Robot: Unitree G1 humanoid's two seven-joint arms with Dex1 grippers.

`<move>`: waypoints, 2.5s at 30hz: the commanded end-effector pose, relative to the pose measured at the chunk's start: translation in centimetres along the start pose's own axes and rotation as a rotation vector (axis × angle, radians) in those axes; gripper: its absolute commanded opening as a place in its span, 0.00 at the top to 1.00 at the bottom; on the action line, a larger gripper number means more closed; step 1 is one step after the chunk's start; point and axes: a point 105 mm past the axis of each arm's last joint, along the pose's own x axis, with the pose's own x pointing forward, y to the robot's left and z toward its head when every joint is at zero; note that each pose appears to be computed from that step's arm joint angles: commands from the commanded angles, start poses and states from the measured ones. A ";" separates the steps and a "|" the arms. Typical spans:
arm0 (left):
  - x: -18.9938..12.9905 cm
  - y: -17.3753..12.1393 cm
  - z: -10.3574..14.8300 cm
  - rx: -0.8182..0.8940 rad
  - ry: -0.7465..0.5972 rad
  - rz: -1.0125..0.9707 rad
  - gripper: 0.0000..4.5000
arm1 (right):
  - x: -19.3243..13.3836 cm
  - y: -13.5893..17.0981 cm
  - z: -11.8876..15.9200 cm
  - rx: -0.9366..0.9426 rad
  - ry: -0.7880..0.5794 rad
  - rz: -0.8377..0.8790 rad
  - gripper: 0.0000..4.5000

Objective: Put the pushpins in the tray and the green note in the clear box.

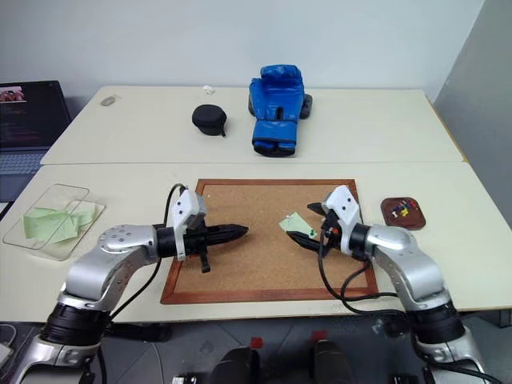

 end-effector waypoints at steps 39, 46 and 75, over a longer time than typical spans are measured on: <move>2.0 -0.6 -4.6 0.059 0.160 -0.011 1.00 | 4.6 -2.0 -1.7 -0.079 0.073 -0.015 1.00; 2.2 -0.6 -4.5 0.058 0.158 -0.011 1.00 | 3.7 -1.0 0.1 -0.085 -0.011 0.053 1.00; 2.1 -1.0 -5.2 0.039 0.188 -0.025 1.00 | -12.2 -12.1 -1.5 0.126 0.066 -0.724 1.00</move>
